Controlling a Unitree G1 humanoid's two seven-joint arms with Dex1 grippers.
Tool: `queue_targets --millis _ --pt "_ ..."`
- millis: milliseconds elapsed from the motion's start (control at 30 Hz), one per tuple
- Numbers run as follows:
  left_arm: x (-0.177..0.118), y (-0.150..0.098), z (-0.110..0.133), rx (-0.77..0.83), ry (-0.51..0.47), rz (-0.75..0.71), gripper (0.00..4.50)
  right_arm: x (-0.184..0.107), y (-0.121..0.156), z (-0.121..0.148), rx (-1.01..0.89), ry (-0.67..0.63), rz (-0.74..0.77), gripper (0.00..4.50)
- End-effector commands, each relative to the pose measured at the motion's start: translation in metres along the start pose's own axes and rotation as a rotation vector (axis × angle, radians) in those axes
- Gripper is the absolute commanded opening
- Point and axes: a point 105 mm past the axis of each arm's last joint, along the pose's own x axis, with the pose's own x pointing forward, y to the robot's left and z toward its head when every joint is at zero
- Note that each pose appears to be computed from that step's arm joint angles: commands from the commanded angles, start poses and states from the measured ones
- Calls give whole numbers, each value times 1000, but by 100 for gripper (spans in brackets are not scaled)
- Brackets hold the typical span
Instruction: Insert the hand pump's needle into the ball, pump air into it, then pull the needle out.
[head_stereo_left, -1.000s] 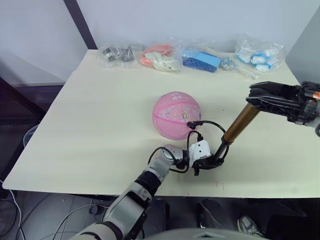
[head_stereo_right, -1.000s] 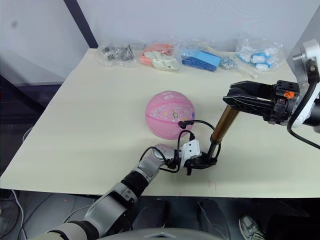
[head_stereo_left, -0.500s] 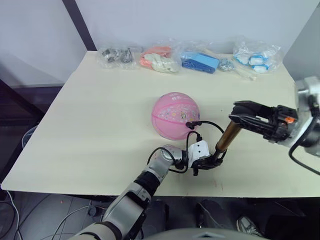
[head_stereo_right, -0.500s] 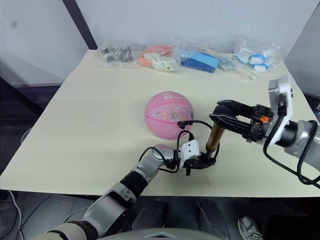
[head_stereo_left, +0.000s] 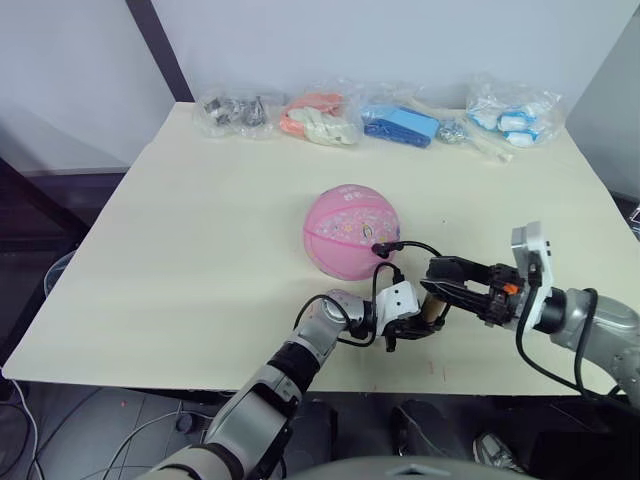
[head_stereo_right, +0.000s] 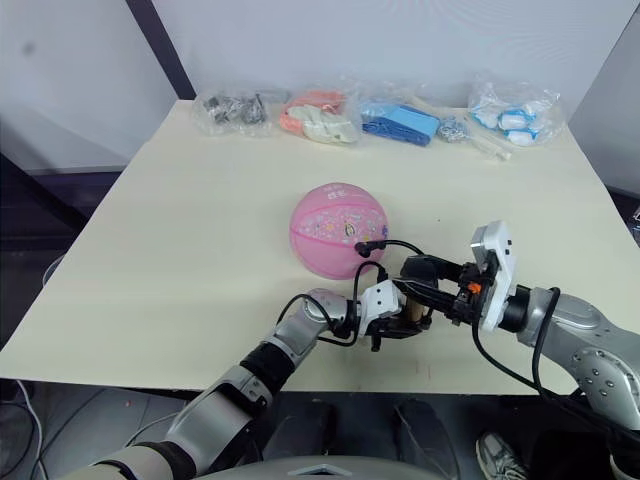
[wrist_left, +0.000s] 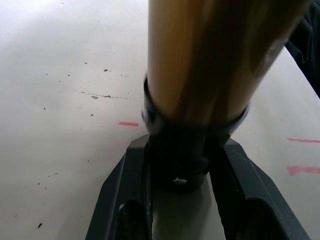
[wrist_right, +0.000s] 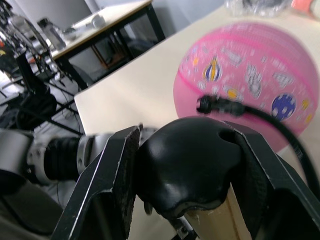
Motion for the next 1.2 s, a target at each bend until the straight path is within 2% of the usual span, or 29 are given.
queue_targets --millis 33,133,367,933,1200 --pt "-6 -11 -42 -103 135 -9 110 -2 3 16 -108 -52 21 230" --pt "-6 -11 -43 -105 136 -8 110 -13 -1 48 -253 -105 -1 230" --pt "-4 -11 -42 -102 134 -13 110 -28 -3 90 -402 -130 -35 230" --pt "-4 -10 -43 -101 140 -16 110 -52 6 172 -508 -306 -78 230" --pt "-4 -11 -42 -100 139 -18 110 -62 9 194 -550 -344 -95 230"
